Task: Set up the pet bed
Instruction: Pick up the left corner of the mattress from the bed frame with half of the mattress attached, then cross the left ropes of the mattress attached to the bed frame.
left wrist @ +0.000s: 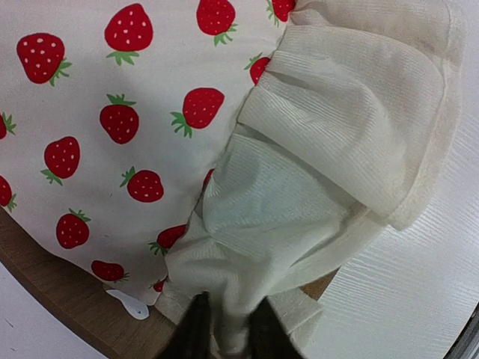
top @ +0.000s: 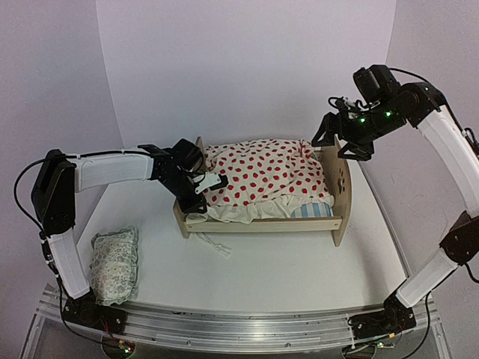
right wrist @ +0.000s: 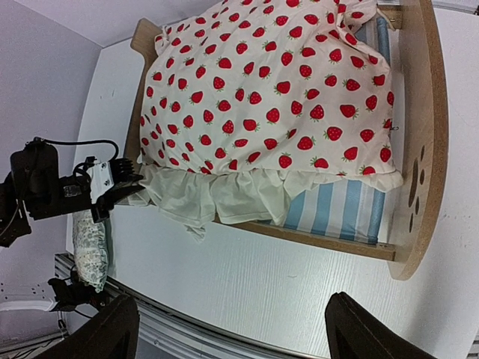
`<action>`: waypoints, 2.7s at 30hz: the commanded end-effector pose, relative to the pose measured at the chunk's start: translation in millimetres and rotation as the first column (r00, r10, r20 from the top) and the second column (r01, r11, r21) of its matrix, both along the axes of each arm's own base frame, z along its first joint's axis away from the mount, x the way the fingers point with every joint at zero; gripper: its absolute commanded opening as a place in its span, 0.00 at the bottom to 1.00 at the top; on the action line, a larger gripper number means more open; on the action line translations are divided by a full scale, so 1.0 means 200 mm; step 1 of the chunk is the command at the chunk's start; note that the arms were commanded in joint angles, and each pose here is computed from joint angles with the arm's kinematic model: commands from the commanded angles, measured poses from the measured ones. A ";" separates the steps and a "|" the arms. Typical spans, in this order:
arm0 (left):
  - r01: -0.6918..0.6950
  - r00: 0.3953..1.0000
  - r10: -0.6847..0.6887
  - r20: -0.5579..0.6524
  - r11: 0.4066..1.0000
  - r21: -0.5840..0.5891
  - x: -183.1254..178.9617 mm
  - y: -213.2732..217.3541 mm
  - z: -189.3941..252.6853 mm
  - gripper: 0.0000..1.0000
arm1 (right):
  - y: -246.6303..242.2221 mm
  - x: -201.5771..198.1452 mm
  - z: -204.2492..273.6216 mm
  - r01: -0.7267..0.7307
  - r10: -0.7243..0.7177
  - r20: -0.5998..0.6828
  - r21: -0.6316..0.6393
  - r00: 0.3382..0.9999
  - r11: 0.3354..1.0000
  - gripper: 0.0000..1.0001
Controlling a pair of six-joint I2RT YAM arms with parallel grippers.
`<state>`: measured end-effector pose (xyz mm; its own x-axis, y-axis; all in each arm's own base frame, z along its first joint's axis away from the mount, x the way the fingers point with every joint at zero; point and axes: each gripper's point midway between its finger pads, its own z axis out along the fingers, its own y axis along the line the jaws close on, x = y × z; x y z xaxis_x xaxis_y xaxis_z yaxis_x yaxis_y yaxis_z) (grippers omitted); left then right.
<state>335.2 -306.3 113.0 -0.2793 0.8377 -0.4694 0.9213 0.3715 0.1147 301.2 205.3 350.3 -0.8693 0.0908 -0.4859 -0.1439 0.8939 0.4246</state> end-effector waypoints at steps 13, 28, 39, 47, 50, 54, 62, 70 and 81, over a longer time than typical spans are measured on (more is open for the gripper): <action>-0.051 0.989 0.070 0.131 0.989 -0.140 0.08 -0.05 0.48 0.00 | 0.06 -0.02 0.01 -0.088 0.088 0.012 0.021 0.996 0.996 0.87; -0.070 0.983 0.096 0.159 0.985 -0.160 0.00 -0.04 0.70 0.00 | 0.25 -0.07 -0.01 -0.274 0.277 0.001 0.153 0.961 0.950 0.86; -0.090 0.977 0.135 0.168 0.965 -0.248 0.00 -0.10 0.91 0.00 | 0.45 -0.17 -0.05 -0.443 0.452 0.020 0.248 0.892 0.862 0.72; -0.103 0.982 0.134 0.136 0.971 -0.215 -0.02 -0.08 0.83 0.00 | 0.75 -0.33 -0.20 -0.607 0.573 0.199 0.233 0.795 0.760 0.60; -0.112 0.982 0.140 0.126 0.972 -0.209 -0.02 -0.08 0.79 0.00 | 0.88 -0.46 -0.32 -0.691 0.634 0.283 0.197 0.719 0.696 0.55; -0.111 0.983 0.140 0.119 0.969 -0.223 -0.01 -0.10 0.80 0.00 | 1.07 -0.55 -0.53 -0.749 0.679 0.357 0.098 0.641 0.655 0.57; -0.124 0.984 0.148 0.096 0.968 -0.219 -0.02 -0.10 0.77 0.00 | 1.47 -0.49 -0.72 -0.728 0.607 0.588 -0.043 0.535 0.684 0.60; -0.114 0.983 0.148 0.106 0.954 -0.277 -0.05 -0.10 0.77 0.00 | 1.71 -0.25 -0.85 -0.593 0.453 0.742 -0.093 0.494 0.800 0.51; -0.101 0.986 0.136 0.096 0.946 -0.308 -0.08 -0.11 0.77 0.00 | 1.78 0.05 -0.95 -0.317 0.373 0.834 -0.254 0.408 0.914 0.42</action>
